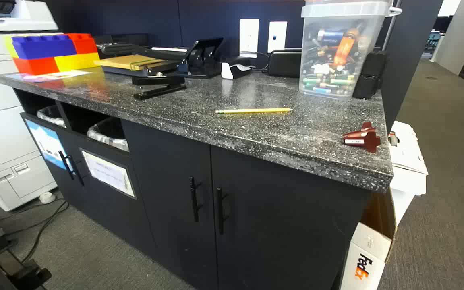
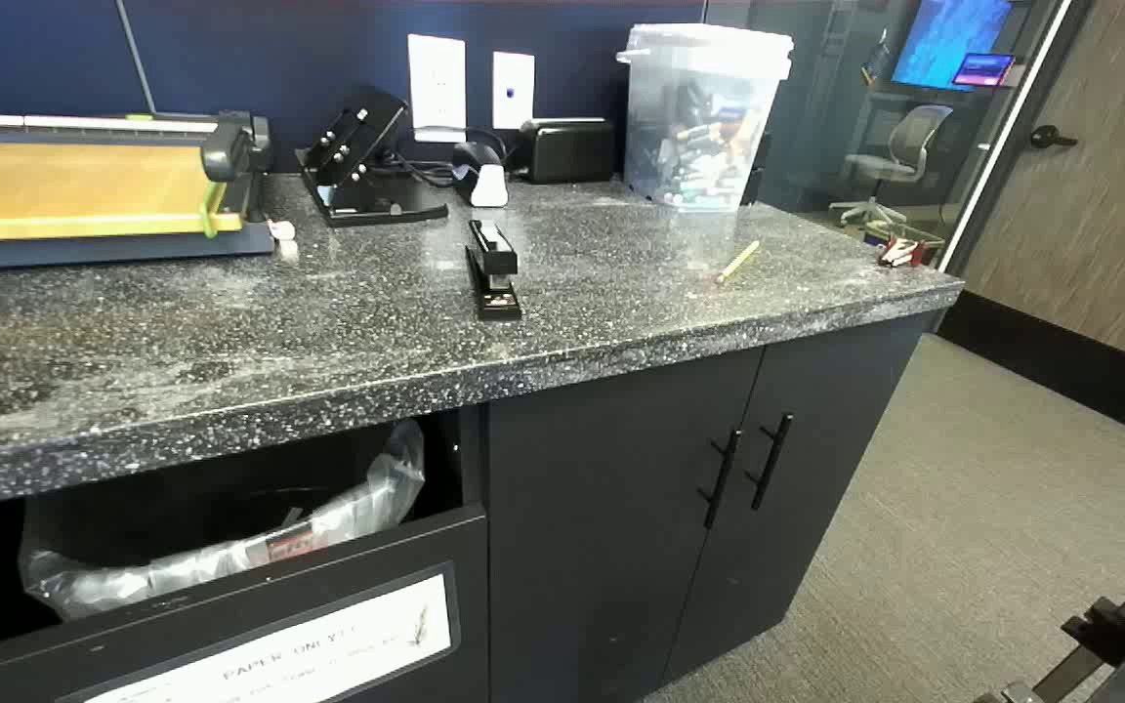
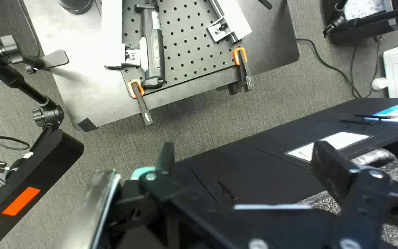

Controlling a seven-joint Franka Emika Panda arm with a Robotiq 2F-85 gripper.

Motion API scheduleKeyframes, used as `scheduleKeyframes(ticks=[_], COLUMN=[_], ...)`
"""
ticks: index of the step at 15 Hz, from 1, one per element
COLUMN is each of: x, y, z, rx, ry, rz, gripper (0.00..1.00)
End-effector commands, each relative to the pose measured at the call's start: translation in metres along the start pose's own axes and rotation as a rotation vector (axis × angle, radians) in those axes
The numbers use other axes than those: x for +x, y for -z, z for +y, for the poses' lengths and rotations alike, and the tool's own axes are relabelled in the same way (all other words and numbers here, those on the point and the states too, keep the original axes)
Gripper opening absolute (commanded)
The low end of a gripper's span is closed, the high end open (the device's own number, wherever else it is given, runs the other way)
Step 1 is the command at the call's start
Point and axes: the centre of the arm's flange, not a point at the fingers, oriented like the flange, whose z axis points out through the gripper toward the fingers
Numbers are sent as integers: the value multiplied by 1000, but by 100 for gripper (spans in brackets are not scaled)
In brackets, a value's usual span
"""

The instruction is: Move the pencil to the left

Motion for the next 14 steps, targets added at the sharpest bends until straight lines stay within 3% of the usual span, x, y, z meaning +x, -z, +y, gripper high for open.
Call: scheduleKeyframes(ticks=[1,8,11,14], x=[0,7,46,105], y=[0,-4,-17,-28], z=[0,-6,-36,-74], rx=[0,-7,-32,-8], ry=[0,-9,-42,-91], rz=[1,3,-3,7], gripper=[100,100,100,100])
